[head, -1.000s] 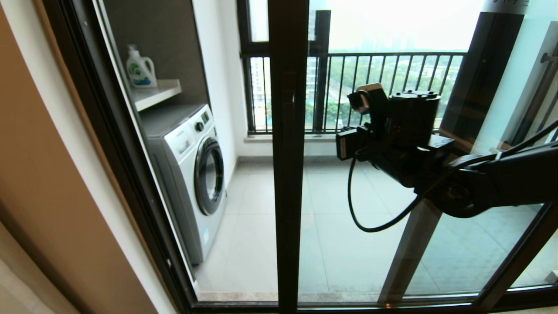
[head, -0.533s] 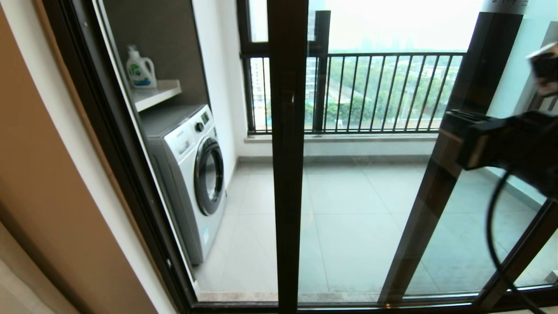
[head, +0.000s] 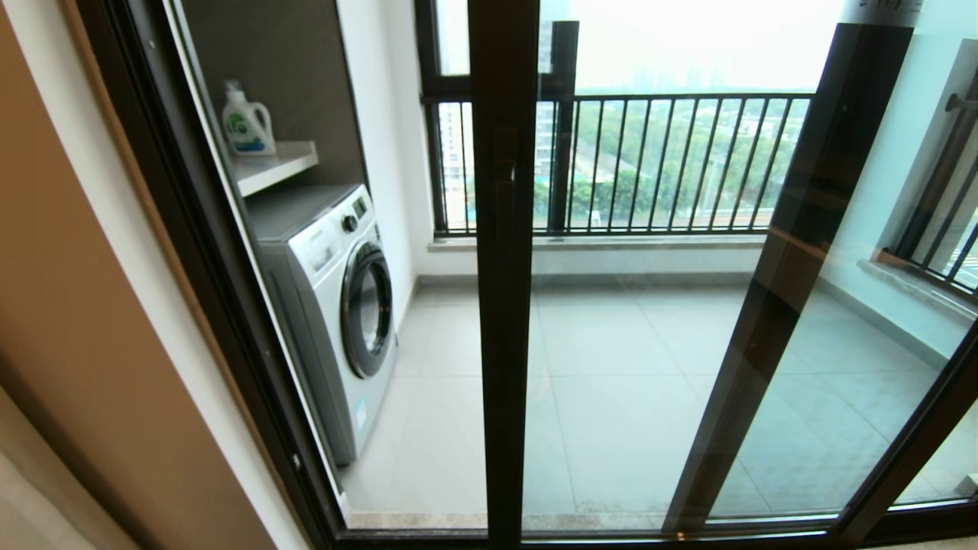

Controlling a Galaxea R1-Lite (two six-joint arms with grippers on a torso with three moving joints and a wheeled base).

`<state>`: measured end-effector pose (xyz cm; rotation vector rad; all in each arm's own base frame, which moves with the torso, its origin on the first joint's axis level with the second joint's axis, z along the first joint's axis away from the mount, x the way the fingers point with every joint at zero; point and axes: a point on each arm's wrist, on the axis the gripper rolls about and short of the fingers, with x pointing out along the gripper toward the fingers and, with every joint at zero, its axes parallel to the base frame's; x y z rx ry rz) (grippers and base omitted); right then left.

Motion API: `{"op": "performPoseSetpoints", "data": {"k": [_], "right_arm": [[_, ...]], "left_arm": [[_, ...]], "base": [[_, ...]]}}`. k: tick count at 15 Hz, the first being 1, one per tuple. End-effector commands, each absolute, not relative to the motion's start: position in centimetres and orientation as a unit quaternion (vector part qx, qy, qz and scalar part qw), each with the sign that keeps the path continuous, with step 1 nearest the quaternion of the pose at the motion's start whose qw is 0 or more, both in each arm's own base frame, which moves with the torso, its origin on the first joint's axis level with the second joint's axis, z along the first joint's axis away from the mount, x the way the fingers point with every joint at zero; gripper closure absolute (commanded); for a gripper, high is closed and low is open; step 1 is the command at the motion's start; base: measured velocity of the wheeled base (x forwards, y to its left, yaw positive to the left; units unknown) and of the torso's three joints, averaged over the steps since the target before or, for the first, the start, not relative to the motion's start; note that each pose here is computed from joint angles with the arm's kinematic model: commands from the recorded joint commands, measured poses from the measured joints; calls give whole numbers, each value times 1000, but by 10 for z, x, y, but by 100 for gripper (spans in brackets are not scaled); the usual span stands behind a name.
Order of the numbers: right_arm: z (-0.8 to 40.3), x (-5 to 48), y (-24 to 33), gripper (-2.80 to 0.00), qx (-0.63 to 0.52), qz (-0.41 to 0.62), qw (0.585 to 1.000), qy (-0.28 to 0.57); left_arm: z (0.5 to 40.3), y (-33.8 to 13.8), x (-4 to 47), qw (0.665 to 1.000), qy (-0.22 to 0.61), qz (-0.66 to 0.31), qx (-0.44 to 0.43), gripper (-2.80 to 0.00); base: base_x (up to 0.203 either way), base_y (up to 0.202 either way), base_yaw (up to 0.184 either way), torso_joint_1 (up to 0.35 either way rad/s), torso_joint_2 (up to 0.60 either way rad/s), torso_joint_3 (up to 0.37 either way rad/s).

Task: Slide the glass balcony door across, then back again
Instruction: Close the slid door

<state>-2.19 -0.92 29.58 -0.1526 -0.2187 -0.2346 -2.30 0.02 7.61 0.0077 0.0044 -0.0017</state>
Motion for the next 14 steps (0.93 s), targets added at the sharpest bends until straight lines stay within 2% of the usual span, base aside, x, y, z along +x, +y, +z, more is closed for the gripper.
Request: {"op": "performPoseSetpoints", "data": {"k": [1, 3, 5, 7, 10, 14], "right_arm": [[289, -90, 1, 0, -83, -170, 960, -208], [300, -110, 1, 0, -55, -155, 955, -249], [299, -126, -10, 0, -39, -106, 969, -222], [288, -146, -11, 0, -27, -99, 973, -207], [231, -164, -5, 0, -62, -74, 978, -185], [189, -126, -4, 0, 14, -81, 994, -68]], "left_arm": [[76, 0, -23, 1000, 3, 0, 4, 0], [76, 0, -23, 1000, 3, -1, 4, 0], [76, 0, -23, 1000, 3, 0, 4, 0], [76, 0, -23, 1000, 3, 0, 4, 0], [76, 0, -23, 1000, 3, -1, 4, 0], [76, 0, -23, 1000, 3, -1, 4, 0]], "base": [[0, 0, 0, 0, 0, 0], [0, 0, 0, 0, 0, 0], [0, 0, 0, 0, 0, 0], [0, 0, 0, 0, 0, 0], [0, 0, 0, 0, 0, 0], [0, 0, 0, 0, 0, 0]]}}
